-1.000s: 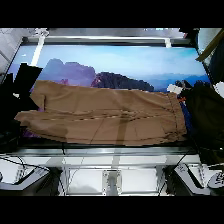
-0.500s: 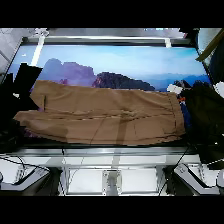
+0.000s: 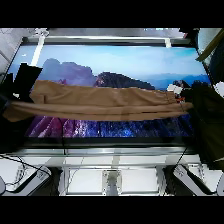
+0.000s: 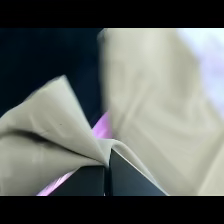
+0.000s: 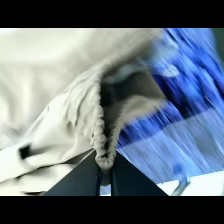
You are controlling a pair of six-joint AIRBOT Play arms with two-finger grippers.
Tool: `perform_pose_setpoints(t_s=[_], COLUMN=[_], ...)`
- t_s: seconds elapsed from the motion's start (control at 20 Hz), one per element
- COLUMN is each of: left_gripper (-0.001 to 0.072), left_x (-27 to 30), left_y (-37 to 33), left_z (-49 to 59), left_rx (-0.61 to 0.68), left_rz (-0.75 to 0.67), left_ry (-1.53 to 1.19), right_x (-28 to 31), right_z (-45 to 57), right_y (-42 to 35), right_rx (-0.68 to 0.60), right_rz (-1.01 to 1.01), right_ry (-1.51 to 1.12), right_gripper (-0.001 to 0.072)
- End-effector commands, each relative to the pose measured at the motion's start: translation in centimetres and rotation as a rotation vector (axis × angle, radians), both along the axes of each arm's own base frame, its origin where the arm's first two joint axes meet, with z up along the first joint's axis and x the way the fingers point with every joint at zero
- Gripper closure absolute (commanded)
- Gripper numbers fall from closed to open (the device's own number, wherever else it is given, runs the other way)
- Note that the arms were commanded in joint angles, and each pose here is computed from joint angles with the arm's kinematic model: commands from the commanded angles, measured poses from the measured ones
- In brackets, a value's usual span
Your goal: Fold the clothes and pants, and hang the long-sleeved shirts on hangers.
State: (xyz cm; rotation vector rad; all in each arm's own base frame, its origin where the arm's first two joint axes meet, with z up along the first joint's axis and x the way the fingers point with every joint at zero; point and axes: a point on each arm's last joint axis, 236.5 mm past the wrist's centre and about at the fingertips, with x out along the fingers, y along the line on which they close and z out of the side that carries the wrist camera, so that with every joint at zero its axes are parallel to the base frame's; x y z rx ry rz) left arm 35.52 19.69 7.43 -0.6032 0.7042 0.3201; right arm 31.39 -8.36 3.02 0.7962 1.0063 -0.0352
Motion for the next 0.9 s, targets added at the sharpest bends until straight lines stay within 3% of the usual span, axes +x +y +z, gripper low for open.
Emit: perform_pose_setpoints(t_s=[0.0,0.35,0.65,0.7,0.75,0.8,0.85], left_gripper=[0.0704,0.0704,0.0701,0.0697,0.0635,0.034,0.0089], left_x=[6.7,18.3,21.7,21.7,21.6,21.5,21.4], left_y=[-1.0,-2.0,-2.4,-2.5,-2.5,-2.5,-2.3], left_z=[2.3,-4.1,-8.0,-8.2,-8.0,-7.4,-6.1], left_rx=[0.109,0.129,0.129,0.128,0.129,0.154,0.179], left_rz=[0.019,-0.016,-0.034,-0.036,-0.038,-0.061,-0.074], left_ry=[-0.044,0.029,0.037,0.042,0.042,0.039,0.026], right_x=[6.6,14.7,16.4,16.8,17.1,17.4,17.6], right_z=[1.0,-4.3,-8.7,-8.4,-8.0,-7.2,-6.2], right_y=[0.5,-1.0,-0.7,-0.5,-0.3,0.0,0.1], right_rx=[-0.021,0.007,0.034,0.019,0.006,0.011,0.015], right_rz=[-0.074,-0.195,-0.234,-0.219,-0.194,-0.171,-0.144], right_ry=[-0.074,-0.046,0.004,-0.011,-0.025,-0.031,-0.035], right_gripper=[0.0675,0.0675,0.0674,0.0637,0.0469,0.0284,0.0269])
